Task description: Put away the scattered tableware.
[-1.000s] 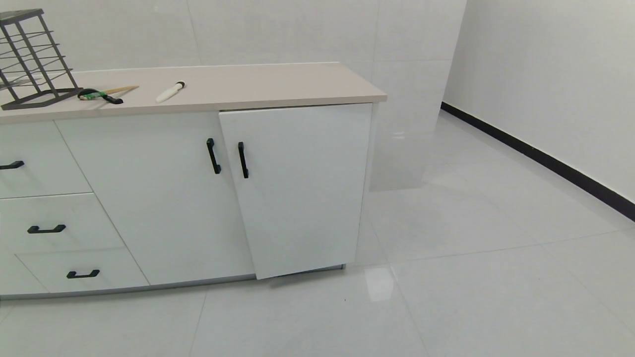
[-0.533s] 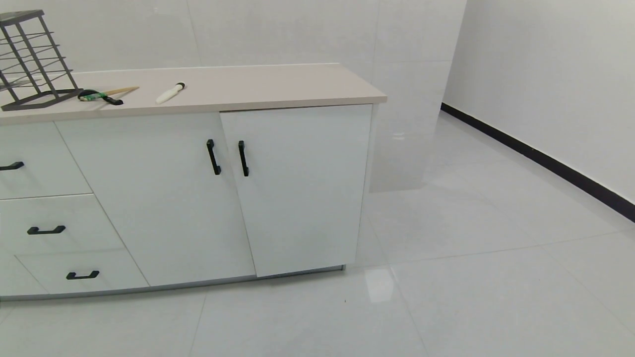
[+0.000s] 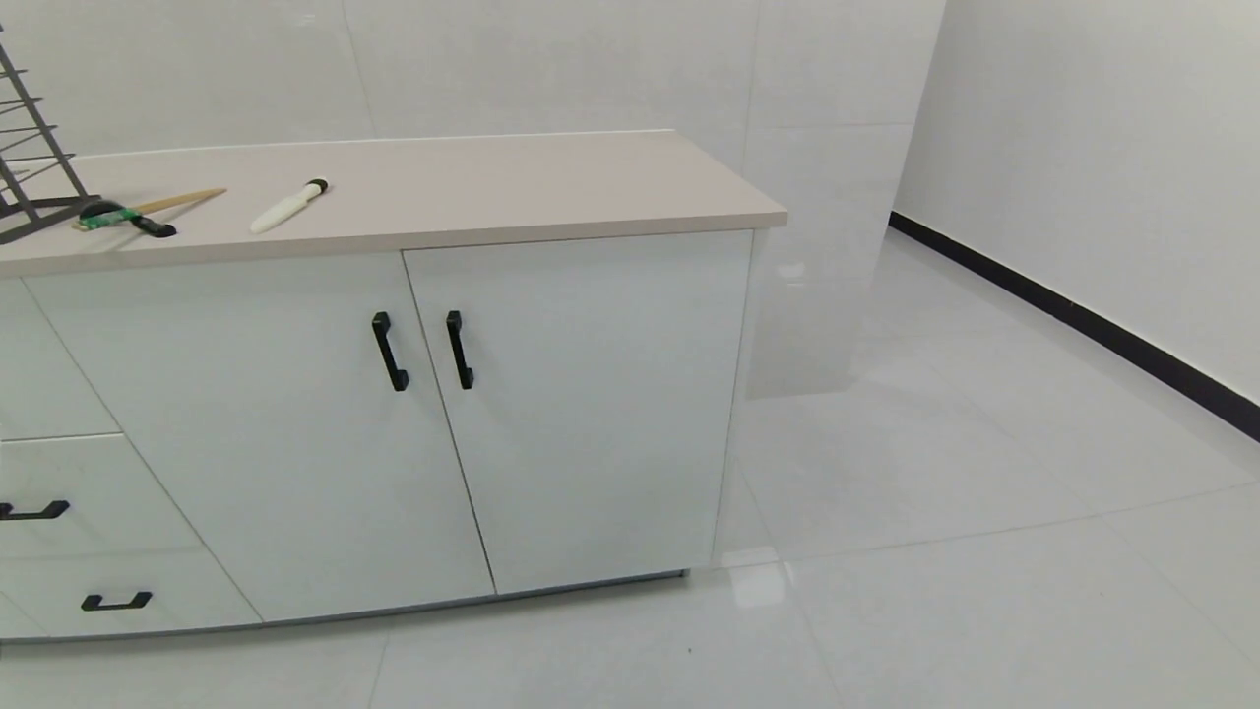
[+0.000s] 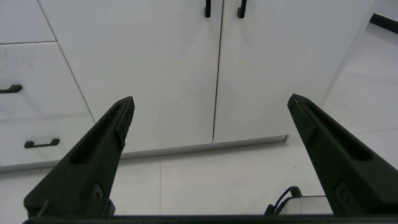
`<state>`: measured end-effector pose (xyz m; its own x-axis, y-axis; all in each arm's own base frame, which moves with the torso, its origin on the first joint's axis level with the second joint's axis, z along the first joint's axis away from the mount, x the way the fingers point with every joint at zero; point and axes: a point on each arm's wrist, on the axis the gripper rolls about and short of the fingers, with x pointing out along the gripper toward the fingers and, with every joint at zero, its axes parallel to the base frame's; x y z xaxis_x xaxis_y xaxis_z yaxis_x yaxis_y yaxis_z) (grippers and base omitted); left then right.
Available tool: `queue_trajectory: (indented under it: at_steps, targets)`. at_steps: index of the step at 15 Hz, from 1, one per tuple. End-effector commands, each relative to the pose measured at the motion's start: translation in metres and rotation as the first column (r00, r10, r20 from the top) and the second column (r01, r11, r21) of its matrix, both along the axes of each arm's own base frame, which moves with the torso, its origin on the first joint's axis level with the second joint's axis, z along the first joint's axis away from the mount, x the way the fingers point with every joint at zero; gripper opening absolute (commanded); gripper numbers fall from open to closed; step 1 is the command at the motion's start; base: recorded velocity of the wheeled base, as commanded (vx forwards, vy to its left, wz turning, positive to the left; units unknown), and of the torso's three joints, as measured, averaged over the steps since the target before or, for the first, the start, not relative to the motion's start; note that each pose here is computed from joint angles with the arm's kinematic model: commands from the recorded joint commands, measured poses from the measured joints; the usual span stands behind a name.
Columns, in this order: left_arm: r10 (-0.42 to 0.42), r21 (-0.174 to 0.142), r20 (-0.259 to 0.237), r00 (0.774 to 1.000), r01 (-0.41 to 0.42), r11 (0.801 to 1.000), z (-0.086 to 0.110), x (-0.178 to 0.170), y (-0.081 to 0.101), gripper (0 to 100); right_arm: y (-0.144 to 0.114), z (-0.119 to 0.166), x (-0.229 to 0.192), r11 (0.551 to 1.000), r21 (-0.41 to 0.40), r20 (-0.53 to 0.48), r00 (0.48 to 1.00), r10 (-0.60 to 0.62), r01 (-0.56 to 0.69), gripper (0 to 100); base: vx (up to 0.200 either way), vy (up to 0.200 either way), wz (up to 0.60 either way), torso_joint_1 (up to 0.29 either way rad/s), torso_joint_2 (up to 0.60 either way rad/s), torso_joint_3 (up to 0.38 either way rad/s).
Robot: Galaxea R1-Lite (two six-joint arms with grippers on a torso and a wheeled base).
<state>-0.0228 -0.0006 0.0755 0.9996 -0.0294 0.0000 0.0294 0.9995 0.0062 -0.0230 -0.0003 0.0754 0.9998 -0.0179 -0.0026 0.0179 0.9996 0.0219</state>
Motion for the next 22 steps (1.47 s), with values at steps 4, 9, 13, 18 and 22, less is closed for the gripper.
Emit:
queue_trajectory:
  at_steps: [4, 9, 13, 18, 22]
  targets:
    - [0.000, 0.001, 0.000, 1.000, 0.000, 1.000, -0.0001, 0.0000, 0.0000, 100, 0.0000, 0.0001, 0.0002, 1.000, 0.000, -0.002, 1.000, -0.001, 0.001, 0, 0.000, 0.000, 0.60, 0.002, 0.00, 0.002]
    - [0.000, 0.000, 0.002, 1.000, 0.000, 1.000, 0.0001, 0.0000, 0.0000, 100, 0.0000, 0.0001, 0.0002, 1.000, 0.000, -0.002, 1.000, -0.001, 0.001, 0, 0.000, 0.040, 0.48, 0.001, 0.00, 0.001]
    - [0.000, -0.002, 0.000, 1.000, 0.000, 1.000, -0.0001, 0.0000, 0.0000, 100, 0.0000, 0.0001, 0.0002, 1.000, 0.001, -0.002, 1.000, -0.001, 0.001, 0, 0.000, 0.200, 0.00, 0.004, 0.00, -0.002]
    - [0.002, -0.002, 0.000, 1.000, -0.002, 1.000, -0.0001, 0.0000, 0.0001, 100, 0.0000, 0.0001, 0.0002, 1.000, 0.001, -0.002, 1.000, -0.001, 0.001, 0, 0.040, 0.200, 0.00, 0.001, 0.00, 0.005]
    - [0.002, -0.002, 0.001, 1.000, -0.002, 1.000, 0.0001, 0.0000, 0.0001, 100, 0.0000, 0.0001, 0.0002, 1.000, 0.001, -0.002, 1.000, -0.001, 0.001, 0, 0.200, 0.200, 0.00, 0.002, 0.00, 0.004]
